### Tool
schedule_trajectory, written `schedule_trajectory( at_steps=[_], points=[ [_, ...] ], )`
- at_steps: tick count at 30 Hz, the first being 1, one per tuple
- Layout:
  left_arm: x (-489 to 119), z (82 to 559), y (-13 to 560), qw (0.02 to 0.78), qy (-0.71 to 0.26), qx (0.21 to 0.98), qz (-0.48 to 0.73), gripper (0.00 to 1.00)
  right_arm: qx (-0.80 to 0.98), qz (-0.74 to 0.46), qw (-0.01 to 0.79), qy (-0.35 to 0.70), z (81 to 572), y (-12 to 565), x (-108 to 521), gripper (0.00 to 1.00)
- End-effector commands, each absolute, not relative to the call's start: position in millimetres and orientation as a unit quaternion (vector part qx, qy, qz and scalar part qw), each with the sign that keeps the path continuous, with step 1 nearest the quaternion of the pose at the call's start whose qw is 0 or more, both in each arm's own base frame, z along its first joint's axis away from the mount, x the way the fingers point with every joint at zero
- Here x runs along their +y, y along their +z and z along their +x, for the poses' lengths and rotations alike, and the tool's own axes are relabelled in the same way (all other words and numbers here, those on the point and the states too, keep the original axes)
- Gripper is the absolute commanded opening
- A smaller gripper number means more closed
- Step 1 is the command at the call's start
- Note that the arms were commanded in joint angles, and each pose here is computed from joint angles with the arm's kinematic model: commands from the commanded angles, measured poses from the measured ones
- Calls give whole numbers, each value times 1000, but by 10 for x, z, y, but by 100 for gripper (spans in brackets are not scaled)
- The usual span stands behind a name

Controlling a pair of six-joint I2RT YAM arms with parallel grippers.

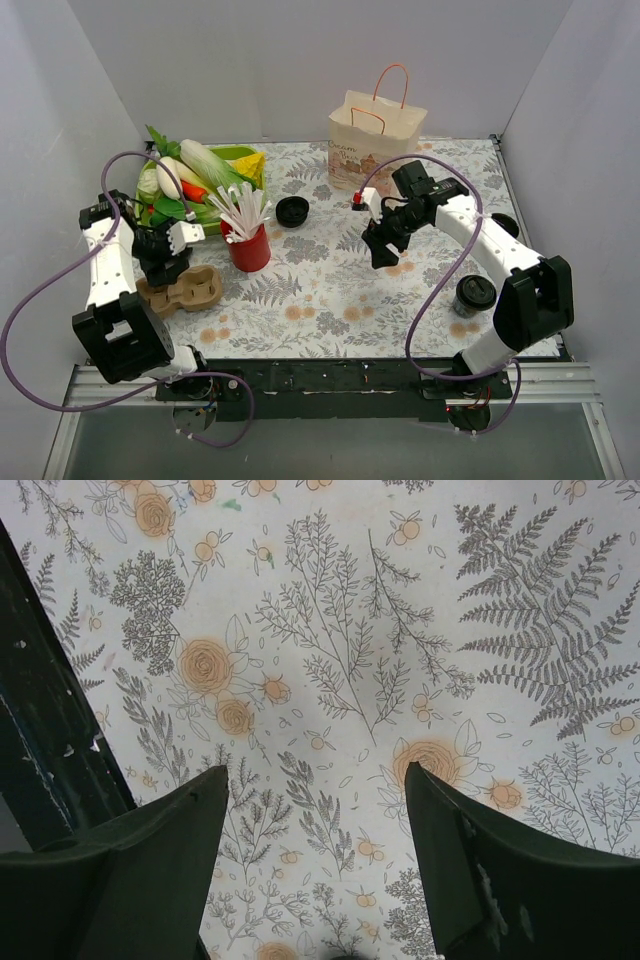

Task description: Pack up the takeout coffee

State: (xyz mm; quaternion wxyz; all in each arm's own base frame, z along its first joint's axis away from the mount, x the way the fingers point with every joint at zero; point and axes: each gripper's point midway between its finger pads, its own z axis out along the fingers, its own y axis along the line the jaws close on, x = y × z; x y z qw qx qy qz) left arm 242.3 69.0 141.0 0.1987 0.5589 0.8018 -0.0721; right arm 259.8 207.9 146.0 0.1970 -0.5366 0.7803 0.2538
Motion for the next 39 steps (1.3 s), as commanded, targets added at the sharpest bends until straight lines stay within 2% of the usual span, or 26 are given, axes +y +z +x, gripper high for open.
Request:
schedule_trajectory(
  at_steps=[1,7,15,39],
  points=[
    [574,2402,1480,224,-76,767,597,72,770,-541,217,258,2514,1550,2043,78],
    [588,2191,1310,193,-65,731,651,70,772,-542,211,256,2539,1491,2046,77],
    [734,2209,1169,160,-65,739,651,65,770,-543,207,262,2598,1505,2094,77],
    [817,2256,899,159,-35,739,654,62,775,-542,198,258,2618,1435,2079,77]
  ],
)
